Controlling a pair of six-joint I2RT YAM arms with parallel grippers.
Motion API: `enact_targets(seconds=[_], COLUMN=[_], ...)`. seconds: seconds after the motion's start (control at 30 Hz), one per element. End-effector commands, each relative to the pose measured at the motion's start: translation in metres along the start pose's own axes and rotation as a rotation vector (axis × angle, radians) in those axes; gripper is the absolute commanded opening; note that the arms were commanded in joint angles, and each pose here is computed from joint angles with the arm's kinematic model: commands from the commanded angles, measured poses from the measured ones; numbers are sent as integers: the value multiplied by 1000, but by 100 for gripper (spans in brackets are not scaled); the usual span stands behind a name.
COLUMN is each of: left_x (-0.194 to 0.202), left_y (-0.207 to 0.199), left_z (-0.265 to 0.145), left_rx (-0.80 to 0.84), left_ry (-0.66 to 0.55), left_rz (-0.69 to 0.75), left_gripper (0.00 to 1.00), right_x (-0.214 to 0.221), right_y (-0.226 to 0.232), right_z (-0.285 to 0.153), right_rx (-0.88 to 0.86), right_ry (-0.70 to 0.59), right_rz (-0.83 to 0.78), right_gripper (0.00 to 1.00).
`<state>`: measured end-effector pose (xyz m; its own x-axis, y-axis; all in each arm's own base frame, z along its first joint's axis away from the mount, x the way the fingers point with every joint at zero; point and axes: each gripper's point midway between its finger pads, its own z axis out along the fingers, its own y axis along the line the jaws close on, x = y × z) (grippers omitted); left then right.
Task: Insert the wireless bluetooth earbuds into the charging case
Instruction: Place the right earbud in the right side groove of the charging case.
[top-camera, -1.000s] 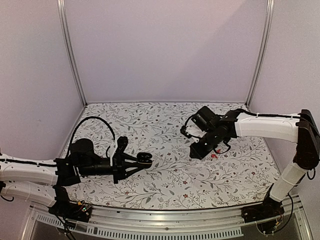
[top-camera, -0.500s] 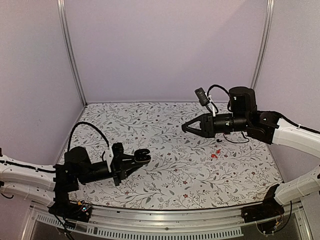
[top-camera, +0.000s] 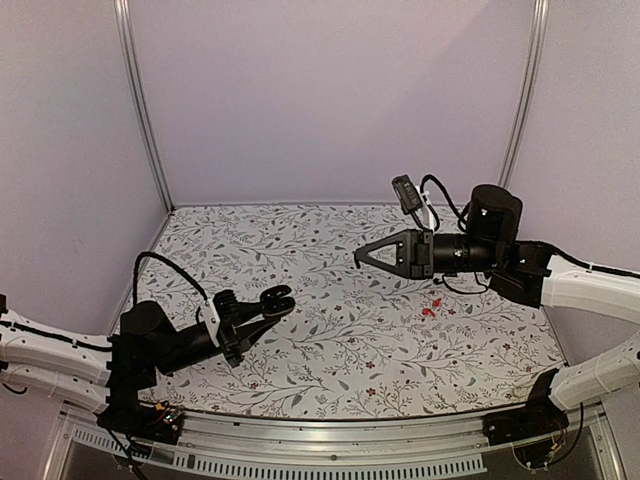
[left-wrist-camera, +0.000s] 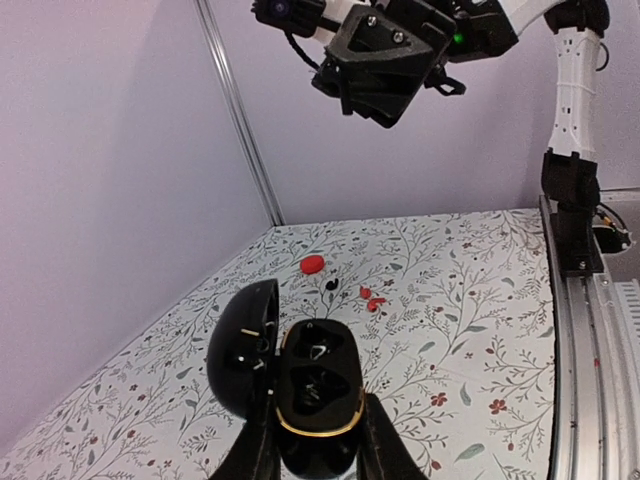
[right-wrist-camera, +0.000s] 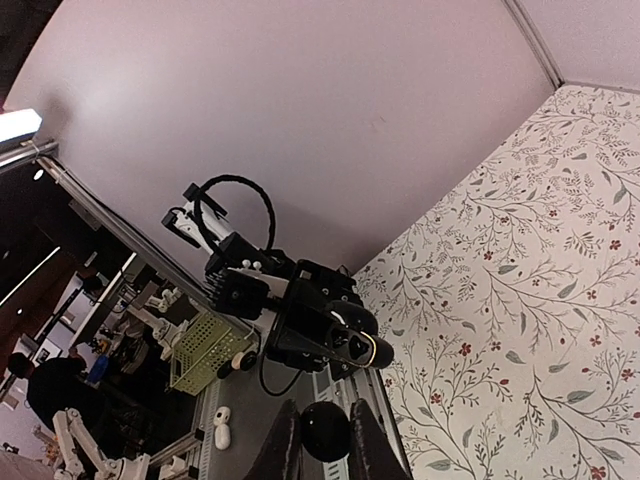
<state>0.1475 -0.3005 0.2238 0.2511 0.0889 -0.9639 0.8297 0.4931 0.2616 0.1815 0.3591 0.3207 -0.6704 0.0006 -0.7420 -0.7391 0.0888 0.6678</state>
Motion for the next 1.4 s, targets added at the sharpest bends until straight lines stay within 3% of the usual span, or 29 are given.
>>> enact_targets(seconds=[0.0, 0.87, 1.37], left_x=[-14, -31, -34], left_y=[0, -16, -23], left_z=[-3, -7, -5], left_rx=[-20, 28, 50], left_ry=[-61, -136, -156], left_rz=[46, 133, 110], left_gripper=[0, 0, 0], right_x=[1, 31, 36], right_y=[24, 61, 65], right_z=[10, 49, 68], right_rx=[-103, -269, -316], right_ry=[-13, 54, 51], right_rz=[-10, -31, -19], right_gripper=[12, 12, 12])
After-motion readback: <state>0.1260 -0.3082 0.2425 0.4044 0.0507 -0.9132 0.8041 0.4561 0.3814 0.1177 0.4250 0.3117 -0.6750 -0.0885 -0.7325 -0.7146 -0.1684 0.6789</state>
